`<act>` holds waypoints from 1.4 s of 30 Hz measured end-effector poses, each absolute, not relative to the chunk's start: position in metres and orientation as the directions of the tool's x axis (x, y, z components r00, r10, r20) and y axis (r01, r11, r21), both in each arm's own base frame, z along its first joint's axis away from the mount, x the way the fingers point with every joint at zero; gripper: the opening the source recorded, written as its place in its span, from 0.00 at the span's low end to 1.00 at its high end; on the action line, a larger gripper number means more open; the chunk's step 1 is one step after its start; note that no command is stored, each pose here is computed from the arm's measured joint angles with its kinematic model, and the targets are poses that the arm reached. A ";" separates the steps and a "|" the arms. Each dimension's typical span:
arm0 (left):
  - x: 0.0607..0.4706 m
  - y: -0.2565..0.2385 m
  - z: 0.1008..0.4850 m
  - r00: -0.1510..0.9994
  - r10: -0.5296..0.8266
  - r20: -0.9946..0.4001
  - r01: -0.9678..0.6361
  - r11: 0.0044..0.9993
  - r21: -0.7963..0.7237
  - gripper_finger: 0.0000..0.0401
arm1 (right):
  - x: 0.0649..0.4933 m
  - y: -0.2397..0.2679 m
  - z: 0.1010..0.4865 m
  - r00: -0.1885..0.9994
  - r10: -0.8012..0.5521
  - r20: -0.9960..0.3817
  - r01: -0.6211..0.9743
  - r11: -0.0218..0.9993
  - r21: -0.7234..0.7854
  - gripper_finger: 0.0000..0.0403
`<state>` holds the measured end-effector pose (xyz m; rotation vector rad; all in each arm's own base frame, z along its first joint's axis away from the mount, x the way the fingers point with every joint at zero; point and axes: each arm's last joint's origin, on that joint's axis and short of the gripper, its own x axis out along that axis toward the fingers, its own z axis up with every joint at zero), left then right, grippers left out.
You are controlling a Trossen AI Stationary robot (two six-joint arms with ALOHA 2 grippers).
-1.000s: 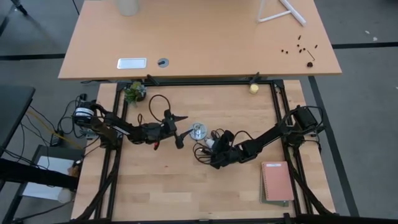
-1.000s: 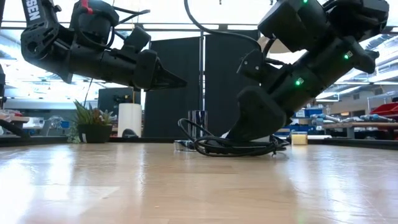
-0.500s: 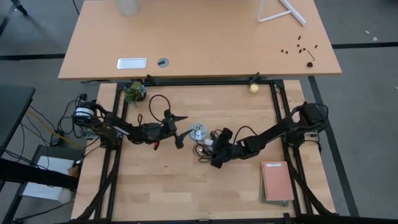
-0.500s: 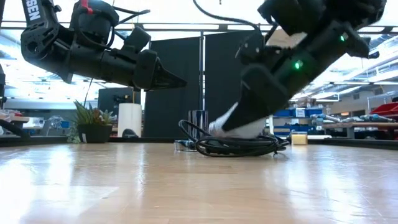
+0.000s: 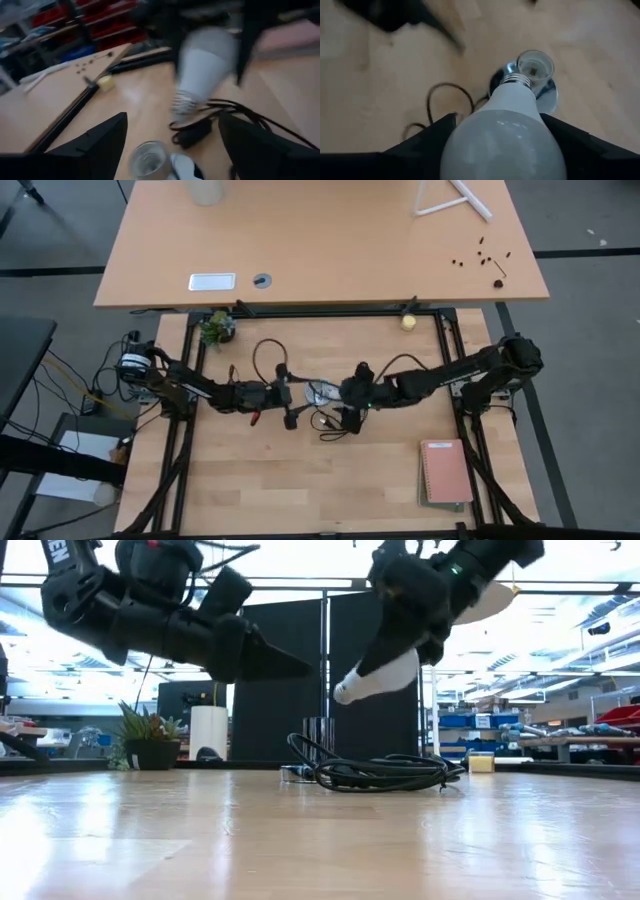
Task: Screw lightbulb
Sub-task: Insert the lightbulb into the lamp
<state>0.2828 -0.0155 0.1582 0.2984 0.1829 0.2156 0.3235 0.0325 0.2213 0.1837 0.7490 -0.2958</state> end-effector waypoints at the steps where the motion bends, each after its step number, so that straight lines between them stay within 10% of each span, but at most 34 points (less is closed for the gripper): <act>1: 0.286 -0.018 0.159 0.957 0.237 -0.168 -0.172 0.928 0.332 0.80 | 0.327 0.030 0.227 0.706 -0.186 -0.683 0.330 0.940 0.084 0.70; 26: 0.308 -0.036 0.181 0.912 0.357 -0.203 -0.253 0.877 0.409 0.79 | 0.347 0.000 0.259 0.697 0.021 -0.716 0.346 0.865 0.362 0.69; 42: 0.307 -0.035 0.181 0.885 0.423 -0.195 -0.290 0.828 0.479 0.46 | 0.351 -0.014 0.261 0.725 0.095 -0.682 0.341 0.811 0.476 0.69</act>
